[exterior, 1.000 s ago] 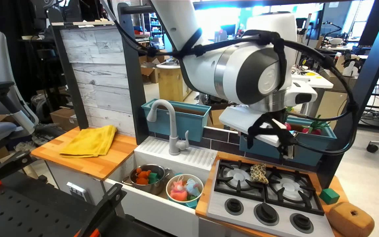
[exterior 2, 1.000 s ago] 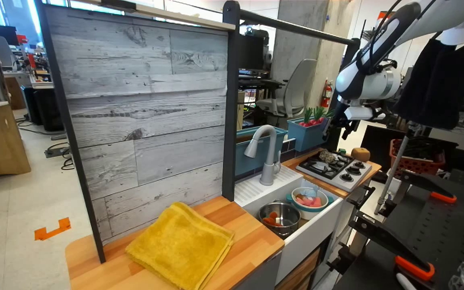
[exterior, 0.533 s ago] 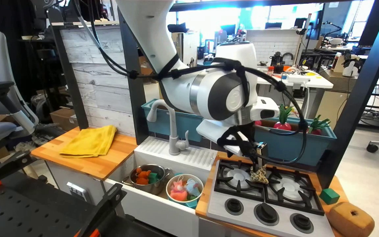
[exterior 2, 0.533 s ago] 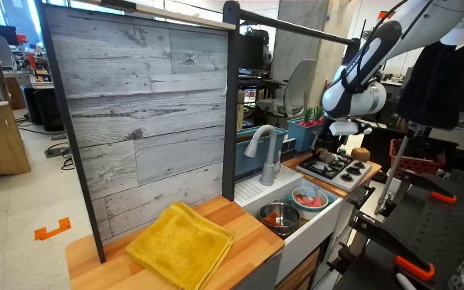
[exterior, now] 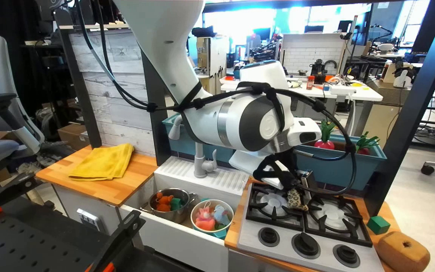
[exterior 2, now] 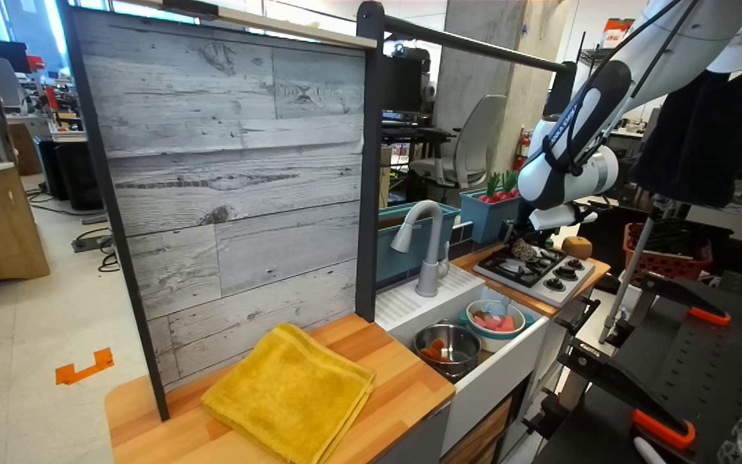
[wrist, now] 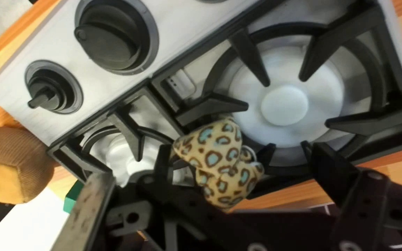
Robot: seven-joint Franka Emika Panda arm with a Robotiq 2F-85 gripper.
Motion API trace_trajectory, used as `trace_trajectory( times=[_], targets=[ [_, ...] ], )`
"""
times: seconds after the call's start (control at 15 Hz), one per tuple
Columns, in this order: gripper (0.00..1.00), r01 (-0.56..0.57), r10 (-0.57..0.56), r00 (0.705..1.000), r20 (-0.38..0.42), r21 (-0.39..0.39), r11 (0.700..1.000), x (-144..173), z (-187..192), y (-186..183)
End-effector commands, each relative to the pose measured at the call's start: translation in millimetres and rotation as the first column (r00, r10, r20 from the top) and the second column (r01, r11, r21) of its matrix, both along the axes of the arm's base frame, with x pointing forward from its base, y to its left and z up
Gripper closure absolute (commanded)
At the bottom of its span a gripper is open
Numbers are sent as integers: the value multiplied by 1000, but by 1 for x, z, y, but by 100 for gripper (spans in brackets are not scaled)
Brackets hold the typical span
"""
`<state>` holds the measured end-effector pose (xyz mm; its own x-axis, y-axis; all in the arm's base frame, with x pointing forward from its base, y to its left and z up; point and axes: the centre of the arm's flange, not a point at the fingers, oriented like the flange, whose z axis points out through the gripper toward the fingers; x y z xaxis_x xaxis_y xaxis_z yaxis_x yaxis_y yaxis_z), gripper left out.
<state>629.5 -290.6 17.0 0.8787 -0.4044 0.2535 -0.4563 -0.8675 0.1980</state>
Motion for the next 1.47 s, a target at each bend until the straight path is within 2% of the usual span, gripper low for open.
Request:
trace_trajectory(
  times=[0.0,0.07,0.13,0.27,0.33,0.53,0.67,0.8,1.07,1.33,1.4],
  targets=[
    [3,12,-11,1000,23,-42,999,-1,16,-12],
    [15,20,-18,1000,24,-44,999,2,13,-16],
    [22,23,-22,999,28,-48,999,7,10,-18],
    [26,30,-28,998,54,-48,998,16,-5,-13],
    [13,33,-30,998,64,-55,998,20,-12,-9],
    [10,48,-42,996,81,-74,996,31,-34,0],
    [35,61,-54,994,90,-82,995,34,-44,4],
    [42,69,-60,993,97,-91,993,36,-45,3],
    [68,56,-47,993,106,-86,995,28,-22,2],
    [93,15,-9,994,108,-56,998,5,13,11],
    [96,-4,8,996,88,-40,999,-4,23,16]
  ],
)
